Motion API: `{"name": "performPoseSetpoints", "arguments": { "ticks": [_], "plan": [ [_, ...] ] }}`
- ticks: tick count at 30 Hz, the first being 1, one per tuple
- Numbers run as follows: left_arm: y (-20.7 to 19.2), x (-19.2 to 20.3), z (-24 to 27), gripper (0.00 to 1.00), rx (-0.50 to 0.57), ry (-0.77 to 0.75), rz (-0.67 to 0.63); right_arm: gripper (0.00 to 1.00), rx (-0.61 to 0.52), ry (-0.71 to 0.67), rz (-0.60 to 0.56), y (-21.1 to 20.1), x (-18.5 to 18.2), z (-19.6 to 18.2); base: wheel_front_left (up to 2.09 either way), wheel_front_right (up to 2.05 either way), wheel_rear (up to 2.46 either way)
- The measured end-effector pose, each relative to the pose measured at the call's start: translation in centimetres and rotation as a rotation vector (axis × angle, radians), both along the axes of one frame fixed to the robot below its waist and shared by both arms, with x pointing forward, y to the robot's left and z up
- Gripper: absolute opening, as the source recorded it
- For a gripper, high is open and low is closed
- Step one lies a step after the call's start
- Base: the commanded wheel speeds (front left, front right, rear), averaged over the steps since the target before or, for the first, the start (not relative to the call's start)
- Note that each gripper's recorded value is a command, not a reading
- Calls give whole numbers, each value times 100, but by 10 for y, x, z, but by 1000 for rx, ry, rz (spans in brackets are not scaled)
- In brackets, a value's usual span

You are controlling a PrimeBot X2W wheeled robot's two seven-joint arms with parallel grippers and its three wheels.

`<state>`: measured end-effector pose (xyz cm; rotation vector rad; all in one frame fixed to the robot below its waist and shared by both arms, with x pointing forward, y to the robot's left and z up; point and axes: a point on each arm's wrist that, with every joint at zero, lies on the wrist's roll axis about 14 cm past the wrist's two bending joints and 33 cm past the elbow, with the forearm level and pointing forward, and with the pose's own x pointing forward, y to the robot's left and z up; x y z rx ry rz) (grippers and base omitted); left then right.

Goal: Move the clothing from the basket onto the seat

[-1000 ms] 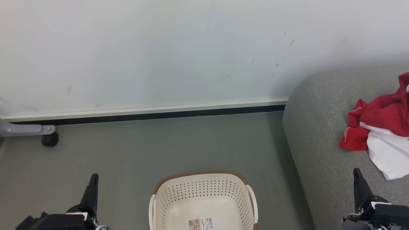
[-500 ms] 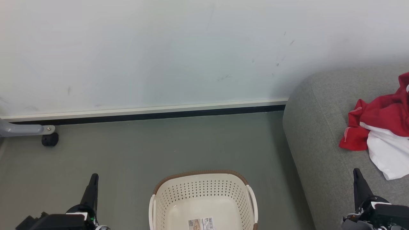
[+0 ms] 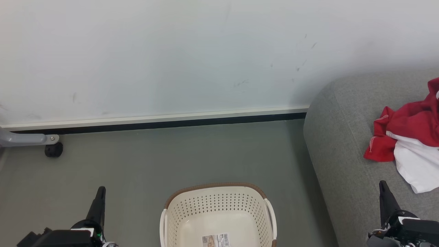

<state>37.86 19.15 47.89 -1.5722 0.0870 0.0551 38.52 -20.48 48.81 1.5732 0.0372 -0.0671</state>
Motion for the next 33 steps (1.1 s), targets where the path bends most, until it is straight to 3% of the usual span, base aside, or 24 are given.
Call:
{"name": "performPoseSetpoints", "arguments": {
  "ticks": [33],
  "plan": [
    [0, 0, 0, 0, 0, 0, 0, 0, 0, 0, 0, 0, 0, 0, 0, 0, 0]
  ]
}}
